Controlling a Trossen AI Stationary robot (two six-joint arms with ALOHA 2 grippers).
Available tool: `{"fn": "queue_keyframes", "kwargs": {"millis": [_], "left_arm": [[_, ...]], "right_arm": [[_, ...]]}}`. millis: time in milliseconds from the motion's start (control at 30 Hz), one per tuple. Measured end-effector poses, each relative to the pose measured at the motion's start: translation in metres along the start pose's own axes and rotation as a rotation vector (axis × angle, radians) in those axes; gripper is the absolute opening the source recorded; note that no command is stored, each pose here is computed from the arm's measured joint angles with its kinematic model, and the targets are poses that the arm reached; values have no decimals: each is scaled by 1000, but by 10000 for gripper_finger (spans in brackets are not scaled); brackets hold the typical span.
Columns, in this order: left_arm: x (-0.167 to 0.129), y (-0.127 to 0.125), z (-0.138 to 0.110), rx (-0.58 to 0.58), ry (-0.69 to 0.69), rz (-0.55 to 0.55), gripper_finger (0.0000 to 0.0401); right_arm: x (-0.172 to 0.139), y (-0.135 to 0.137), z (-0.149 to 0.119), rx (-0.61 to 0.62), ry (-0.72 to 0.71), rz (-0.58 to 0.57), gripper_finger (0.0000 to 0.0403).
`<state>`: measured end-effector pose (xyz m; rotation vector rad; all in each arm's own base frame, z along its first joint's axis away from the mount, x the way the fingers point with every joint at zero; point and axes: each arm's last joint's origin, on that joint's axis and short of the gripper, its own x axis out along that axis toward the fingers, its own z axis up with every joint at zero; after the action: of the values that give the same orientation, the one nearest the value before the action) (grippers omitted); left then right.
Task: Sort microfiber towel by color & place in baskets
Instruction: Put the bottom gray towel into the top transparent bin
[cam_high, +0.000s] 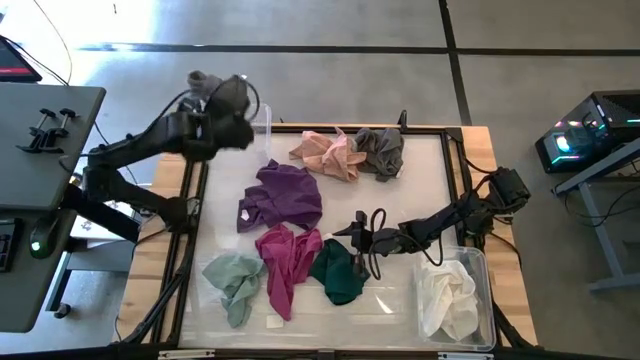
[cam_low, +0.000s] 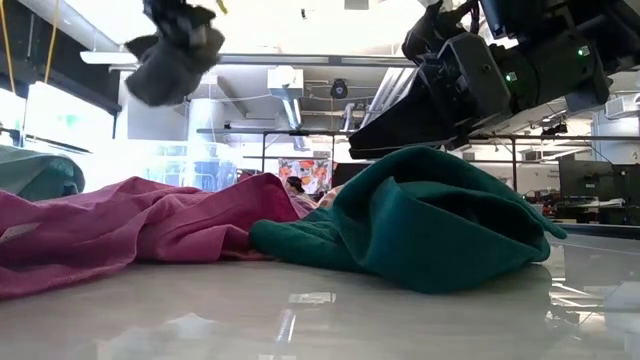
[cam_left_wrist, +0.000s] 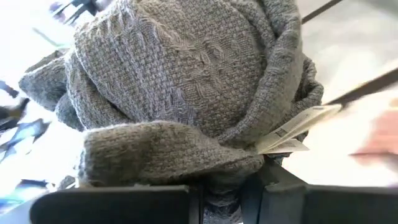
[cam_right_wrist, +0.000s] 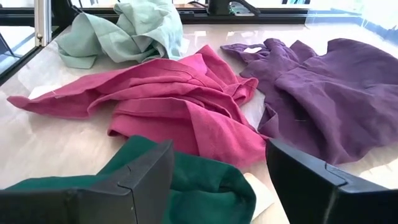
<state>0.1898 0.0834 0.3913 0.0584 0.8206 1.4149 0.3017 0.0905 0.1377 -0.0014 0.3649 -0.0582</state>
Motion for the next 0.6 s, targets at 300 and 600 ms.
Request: {"fn": "queue_keyframes", "kwargs": {"millis": [300, 600], "left_arm": [[100, -17, -24, 3, 216, -181, 34], [119, -11, -40, 0, 357, -338, 139]], "right_arm": [[0, 0, 0, 29, 1, 0, 250], [0, -1, 0, 48, -2, -3, 250]]}}
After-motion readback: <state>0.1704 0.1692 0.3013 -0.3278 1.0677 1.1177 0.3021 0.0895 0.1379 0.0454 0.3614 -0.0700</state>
